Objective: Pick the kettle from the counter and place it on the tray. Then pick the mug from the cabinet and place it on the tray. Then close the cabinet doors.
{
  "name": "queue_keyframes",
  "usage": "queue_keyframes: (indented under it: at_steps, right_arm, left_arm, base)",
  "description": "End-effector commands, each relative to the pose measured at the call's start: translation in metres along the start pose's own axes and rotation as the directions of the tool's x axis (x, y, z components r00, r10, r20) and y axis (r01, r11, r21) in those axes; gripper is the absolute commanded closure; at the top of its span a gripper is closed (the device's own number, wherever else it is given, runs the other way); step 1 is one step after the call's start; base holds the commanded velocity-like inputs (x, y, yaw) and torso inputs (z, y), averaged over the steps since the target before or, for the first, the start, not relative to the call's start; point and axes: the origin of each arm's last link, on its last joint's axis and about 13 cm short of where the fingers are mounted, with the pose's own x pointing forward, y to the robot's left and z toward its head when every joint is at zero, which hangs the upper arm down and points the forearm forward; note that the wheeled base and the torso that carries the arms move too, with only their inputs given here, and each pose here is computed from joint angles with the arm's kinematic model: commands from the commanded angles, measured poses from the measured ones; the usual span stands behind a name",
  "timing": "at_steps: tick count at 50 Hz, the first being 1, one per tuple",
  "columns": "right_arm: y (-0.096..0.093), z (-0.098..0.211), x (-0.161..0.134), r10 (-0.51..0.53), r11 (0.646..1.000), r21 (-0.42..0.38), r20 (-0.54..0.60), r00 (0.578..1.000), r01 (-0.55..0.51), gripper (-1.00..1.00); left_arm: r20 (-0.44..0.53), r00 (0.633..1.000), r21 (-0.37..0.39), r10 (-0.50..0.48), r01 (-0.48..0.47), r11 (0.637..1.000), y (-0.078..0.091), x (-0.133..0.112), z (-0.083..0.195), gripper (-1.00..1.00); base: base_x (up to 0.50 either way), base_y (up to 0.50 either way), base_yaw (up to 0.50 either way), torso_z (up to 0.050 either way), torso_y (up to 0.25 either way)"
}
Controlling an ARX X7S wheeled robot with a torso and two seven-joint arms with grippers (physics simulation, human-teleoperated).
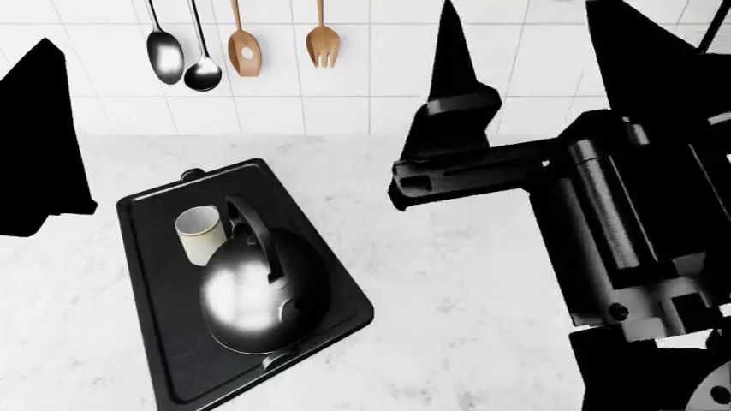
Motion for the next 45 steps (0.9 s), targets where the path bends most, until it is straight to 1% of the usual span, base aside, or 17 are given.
queue_keyframes:
  at_steps: [1,2,3,4,6,10,15,19,24,27,45]
  right_arm:
    - [-0.032,0.031,-0.037,-0.122,0.992,0.066,0.352,0.928,0.105,-1.0]
    - [-0.037,0.016,-0.044,-0.142,0.99,0.017,0.235,0.962,0.142,-1.0]
    - [-0.043,0.002,-0.054,-0.169,0.984,-0.037,0.107,0.98,0.174,-1.0]
    - [-0.046,-0.007,-0.061,-0.189,0.979,-0.072,0.023,0.982,0.19,-1.0]
    - [-0.047,-0.007,-0.061,-0.196,0.977,-0.074,0.033,0.98,0.198,-1.0]
    - [-0.048,-0.007,-0.062,-0.203,0.976,-0.076,0.046,0.978,0.206,-1.0]
    - [-0.05,-0.008,-0.064,-0.213,0.974,-0.066,0.042,0.976,0.215,-1.0]
    - [-0.05,-0.008,-0.065,-0.219,0.973,-0.063,0.04,0.975,0.221,-1.0]
    - [-0.051,-0.009,-0.064,-0.231,0.968,-0.086,0.046,0.972,0.234,-1.0]
    - [-0.051,-0.009,-0.063,-0.234,0.966,-0.1,0.051,0.971,0.238,-1.0]
    - [-0.052,-0.01,-0.064,-0.243,0.964,-0.098,0.042,0.969,0.246,-1.0]
  left_arm:
    - [0.166,0.986,0.054,0.002,-0.011,0.999,-0.019,-0.014,0.013,-1.0]
    - [0.19,0.982,0.06,0.003,-0.015,0.998,-0.019,-0.014,0.015,-1.0]
    - [0.22,0.976,0.068,0.003,-0.018,0.998,-0.02,-0.015,0.018,-1.0]
    - [0.25,0.968,0.083,0.001,-0.022,0.996,-0.022,-0.017,0.021,-1.0]
    - [0.304,0.953,0.108,0.002,-0.036,0.993,-0.026,-0.022,0.027,-1.0]
    - [0.401,0.916,0.135,0.004,-0.064,0.989,-0.031,-0.031,0.04,-1.0]
    - [0.455,0.89,0.126,0.02,-0.087,0.988,-0.032,-0.035,0.048,-1.0]
    - [0.487,0.873,0.137,0.026,-0.106,0.985,-0.032,-0.038,0.053,-1.0]
    - [0.491,0.871,0.143,0.029,-0.114,0.983,-0.031,-0.038,0.052,-1.0]
    - [0.487,0.873,0.139,0.03,-0.111,0.984,-0.031,-0.038,0.05,-1.0]
    - [0.466,0.884,0.13,0.039,-0.112,0.985,-0.028,-0.037,0.042,-1.0]
  base:
    - [0.0,0.0,0.0,0.0,0.0]
    - [0.0,0.0,0.0,0.0,0.0]
    - [0.0,0.0,0.0,0.0,0.0]
    - [0.0,0.0,0.0,0.0,0.0]
    - [0.0,0.0,0.0,0.0,0.0]
    - [0.0,0.0,0.0,0.0,0.0]
    - [0.0,0.0,0.0,0.0,0.0]
    - [0.0,0.0,0.0,0.0,0.0]
    - [0.0,0.07,0.0,0.0,0.0]
    - [0.0,0.48,0.0,0.0,0.0]
    - [0.0,0.5,0.0,0.0,0.0]
